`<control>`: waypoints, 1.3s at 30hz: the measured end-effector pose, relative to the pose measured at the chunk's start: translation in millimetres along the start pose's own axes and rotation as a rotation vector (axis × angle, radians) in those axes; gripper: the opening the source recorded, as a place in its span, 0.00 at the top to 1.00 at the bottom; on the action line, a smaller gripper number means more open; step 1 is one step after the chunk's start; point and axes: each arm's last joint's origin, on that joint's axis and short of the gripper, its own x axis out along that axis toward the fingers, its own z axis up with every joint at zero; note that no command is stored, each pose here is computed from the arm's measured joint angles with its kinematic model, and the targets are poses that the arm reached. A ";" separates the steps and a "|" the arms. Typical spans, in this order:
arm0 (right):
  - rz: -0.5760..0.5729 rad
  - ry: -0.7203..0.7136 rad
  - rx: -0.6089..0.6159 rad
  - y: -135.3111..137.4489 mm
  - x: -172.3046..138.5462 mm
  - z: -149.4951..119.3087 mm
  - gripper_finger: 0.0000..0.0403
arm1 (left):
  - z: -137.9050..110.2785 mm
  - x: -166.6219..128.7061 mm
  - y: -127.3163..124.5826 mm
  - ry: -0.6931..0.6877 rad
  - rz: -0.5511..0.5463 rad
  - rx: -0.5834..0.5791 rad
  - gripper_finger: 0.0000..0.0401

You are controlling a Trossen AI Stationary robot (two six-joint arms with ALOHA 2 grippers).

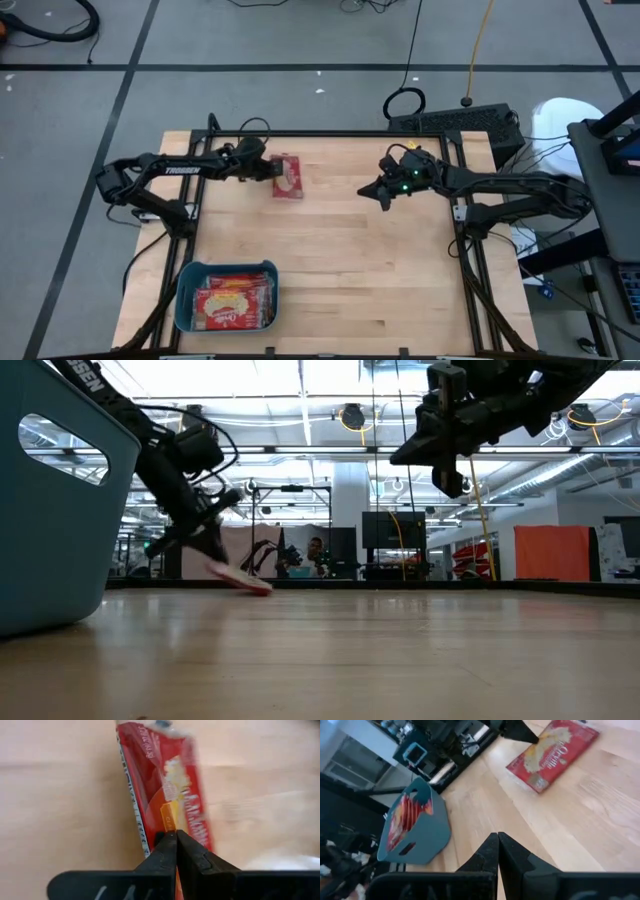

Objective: Sort popcorn bags into baskets
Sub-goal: Put the popcorn sachet into the bin

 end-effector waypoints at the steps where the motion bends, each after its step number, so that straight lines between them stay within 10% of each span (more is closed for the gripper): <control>1: -0.003 -0.001 0.008 -0.9 1.8 0.0 1.00 | 0.7 -0.3 -3.9 -0.010 -0.037 0.009 0.99; 8: -0.070 0.008 0.115 -13.7 19.1 -3.8 0.99 | -4.4 -2.5 -28.1 -0.011 -0.238 0.027 1.00; 15: -0.128 0.034 0.252 -29.1 28.8 -6.8 0.88 | -13.9 -0.7 -25.2 -0.008 -0.134 -0.049 0.97; 20: -0.093 -0.005 0.287 -26.7 30.3 -2.9 0.79 | 10.1 -15.5 -55.5 -0.077 -0.154 0.150 0.90; 31: -0.091 -0.094 0.534 -17.2 61.0 35.8 0.53 | 43.8 1.3 -40.5 0.109 0.244 0.274 0.76; 39: -0.112 -0.027 0.685 -35.5 131.7 60.2 0.37 | 28.7 33.6 -31.7 0.237 0.306 0.314 0.77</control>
